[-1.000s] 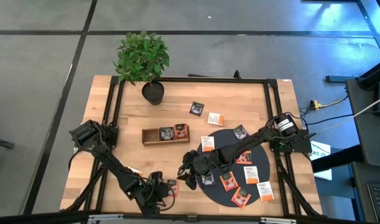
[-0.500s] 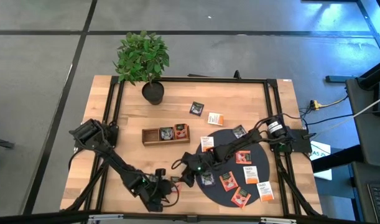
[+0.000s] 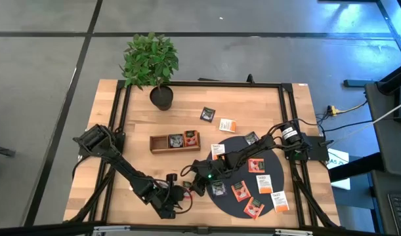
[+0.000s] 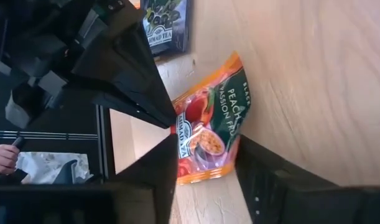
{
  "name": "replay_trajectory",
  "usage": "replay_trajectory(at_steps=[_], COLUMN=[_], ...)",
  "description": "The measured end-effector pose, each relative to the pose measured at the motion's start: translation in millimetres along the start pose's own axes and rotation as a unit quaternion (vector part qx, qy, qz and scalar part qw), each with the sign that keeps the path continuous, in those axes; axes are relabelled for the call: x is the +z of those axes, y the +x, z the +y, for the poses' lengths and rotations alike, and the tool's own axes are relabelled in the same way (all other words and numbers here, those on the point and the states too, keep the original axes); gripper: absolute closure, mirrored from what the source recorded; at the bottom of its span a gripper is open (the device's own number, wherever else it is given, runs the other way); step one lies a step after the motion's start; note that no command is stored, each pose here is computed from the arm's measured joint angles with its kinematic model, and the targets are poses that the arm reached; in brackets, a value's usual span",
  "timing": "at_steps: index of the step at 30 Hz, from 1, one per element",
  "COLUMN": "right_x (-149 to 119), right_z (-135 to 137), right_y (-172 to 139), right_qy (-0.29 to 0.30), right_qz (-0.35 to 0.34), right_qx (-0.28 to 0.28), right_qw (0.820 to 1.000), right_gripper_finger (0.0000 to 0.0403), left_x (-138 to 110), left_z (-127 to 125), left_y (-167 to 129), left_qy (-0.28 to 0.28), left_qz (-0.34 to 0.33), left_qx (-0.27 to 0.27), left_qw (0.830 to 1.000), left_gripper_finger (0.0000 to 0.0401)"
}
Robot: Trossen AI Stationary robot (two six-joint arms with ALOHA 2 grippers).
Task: Pick & Place Tea
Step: Put the orange tea bag into the right section of the wooden organizer
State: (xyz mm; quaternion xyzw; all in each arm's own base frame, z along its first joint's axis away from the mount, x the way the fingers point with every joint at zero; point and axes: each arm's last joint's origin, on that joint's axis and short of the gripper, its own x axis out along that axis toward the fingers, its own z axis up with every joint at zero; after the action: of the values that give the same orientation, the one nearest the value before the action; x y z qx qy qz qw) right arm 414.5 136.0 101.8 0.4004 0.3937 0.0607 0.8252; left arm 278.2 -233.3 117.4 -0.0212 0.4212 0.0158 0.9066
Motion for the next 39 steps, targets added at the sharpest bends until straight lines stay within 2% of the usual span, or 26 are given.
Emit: replay_trajectory(at_steps=[8,10,15,18,20,22,25,28,33,39], right_x=[7,9,20,44,66,84,109,126,138,136], right_z=[-8,-10,-9,-2,1,-8,-17,-25,-45,-59], right_y=[-2,-2,-15,-39,-61,-80,-112,-138,-149,-143], right_qy=[0.009,0.007,-0.018,-0.046,-0.07,-0.09,-0.124,-0.162,-0.206,-0.245], right_qz=[-0.001,-0.001,-0.01,-0.047,-0.078,-0.094,-0.123,-0.137,-0.131,-0.107], right_qx=[-0.011,-0.012,-0.016,-0.012,-0.013,-0.033,-0.053,-0.077,-0.107,-0.159], right_qw=[1.0,1.0,1.0,0.998,0.994,0.991,0.983,0.974,0.964,0.95], right_gripper_finger=[0.0378,0.0395,0.0397,0.0398,0.0399,0.0399,0.0399,0.04,0.0401,0.0401], left_x=[-1,-1,-1,3,7,10,12,13,16,21], left_z=[-1,-2,-4,-4,-3,-3,-4,-3,0,5], left_y=[-1,-2,-13,-33,-50,-68,-94,-108,-114,-109], left_qy=[0.002,0.002,0.006,-0.003,-0.01,-0.02,-0.034,-0.034,-0.05,-0.06], left_qz=[-0.003,-0.003,0.002,-0.009,-0.036,-0.078,-0.149,-0.189,-0.207,-0.194], left_qx=[0.002,0.001,-0.008,-0.001,0.021,0.048,0.087,0.114,0.123,0.12], left_qw=[1.0,1.0,1.0,1.0,0.999,0.996,0.984,0.975,0.969,0.972], left_gripper_finger=[0.0389,0.0389,0.0393,0.0392,0.039,0.0388,0.0389,0.0392,0.0394,0.0395])
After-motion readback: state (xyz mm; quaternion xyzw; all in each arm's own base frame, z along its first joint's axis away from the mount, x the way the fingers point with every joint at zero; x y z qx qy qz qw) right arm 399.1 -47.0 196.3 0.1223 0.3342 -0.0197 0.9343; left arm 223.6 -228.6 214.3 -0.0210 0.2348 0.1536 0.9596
